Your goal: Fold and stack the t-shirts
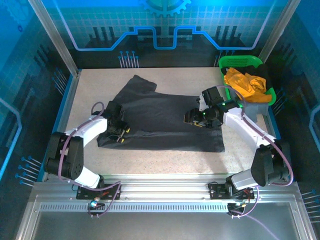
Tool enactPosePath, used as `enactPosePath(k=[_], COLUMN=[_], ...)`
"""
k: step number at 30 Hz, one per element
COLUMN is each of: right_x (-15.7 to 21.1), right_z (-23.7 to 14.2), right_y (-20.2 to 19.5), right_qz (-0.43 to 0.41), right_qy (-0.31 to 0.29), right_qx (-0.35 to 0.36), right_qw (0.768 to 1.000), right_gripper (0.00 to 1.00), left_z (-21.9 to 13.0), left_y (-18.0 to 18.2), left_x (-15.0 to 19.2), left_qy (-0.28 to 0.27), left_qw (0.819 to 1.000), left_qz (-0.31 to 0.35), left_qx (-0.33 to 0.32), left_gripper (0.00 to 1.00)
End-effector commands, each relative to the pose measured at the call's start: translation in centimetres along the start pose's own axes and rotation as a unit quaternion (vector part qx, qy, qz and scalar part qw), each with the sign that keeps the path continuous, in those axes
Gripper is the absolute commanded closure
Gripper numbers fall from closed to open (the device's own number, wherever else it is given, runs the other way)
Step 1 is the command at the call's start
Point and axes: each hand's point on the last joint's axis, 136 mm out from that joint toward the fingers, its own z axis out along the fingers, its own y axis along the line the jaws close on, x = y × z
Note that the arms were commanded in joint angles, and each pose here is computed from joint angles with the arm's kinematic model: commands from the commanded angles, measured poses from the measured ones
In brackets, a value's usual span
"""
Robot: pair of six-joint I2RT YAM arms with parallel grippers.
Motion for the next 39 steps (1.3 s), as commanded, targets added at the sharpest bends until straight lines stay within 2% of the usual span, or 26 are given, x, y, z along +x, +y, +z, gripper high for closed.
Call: enactPosePath(k=[1,3,6,8,14,19,27,31,32,34,36,39], right_x=[-0.5,-0.6,-0.7,-0.8,-1.3,-1.7,-1.5,-1.2,-1.1,-1.1,-1.2,-1.2], right_z=[-0.3,-0.3,-0.3,-0.3,-0.9,-1.2,-1.0,-0.5,-0.4,-0.3,-0.2,0.1], right_y=[0.2,-0.1,-0.5,-0.9,-2.3,-3.4,-3.9,-4.2,-4.3,-4.3,-4.3,-4.4], right_qz=[0.006,0.011,0.018,0.023,0.052,0.072,0.084,0.09,0.092,0.094,0.093,0.092], right_qy=[-0.005,-0.006,-0.006,-0.007,-0.018,-0.019,-0.014,-0.005,-0.003,-0.002,-0.001,0.004], right_qx=[-0.013,-0.011,-0.005,0.0,0.013,0.013,0.015,0.016,0.015,0.014,0.015,0.016], right_qw=[1.0,1.0,1.0,1.0,0.998,0.997,0.996,0.996,0.996,0.996,0.996,0.996], right_gripper=[0.41,0.42,0.42,0.42,0.43,0.43,0.44,0.44,0.44,0.44,0.44,0.44], left_z=[0.6,0.7,0.1,-0.7,-1.4,-0.5,2.0,2.4,2.6,2.7,2.1,-0.3], left_y=[-0.6,-1.0,-2.0,-3.2,-8.2,-11.5,-14.3,-14.4,-14.2,-14.4,-16.5,-18.5], left_x=[0.2,0.1,-0.3,-0.4,0.1,1.3,3.2,3.9,3.9,4.3,5.7,6.5], left_qy=[0.005,0.002,-0.011,-0.022,-0.024,-0.011,0.02,0.026,0.026,0.03,0.034,0.016], left_qw=[1.0,1.0,1.0,0.999,0.994,0.984,0.965,0.951,0.948,0.943,0.932,0.919], left_qz=[0.009,0.011,0.021,0.035,0.107,0.178,0.262,0.305,0.314,0.328,0.359,0.382], left_qx=[0.002,0.003,0.01,0.018,0.029,-0.004,-0.021,-0.042,-0.052,-0.047,0.022,0.091], left_gripper=[0.66,0.74,0.92,1.0,1.0,1.0,1.0,1.0,0.95,0.75,0.61,0.5])
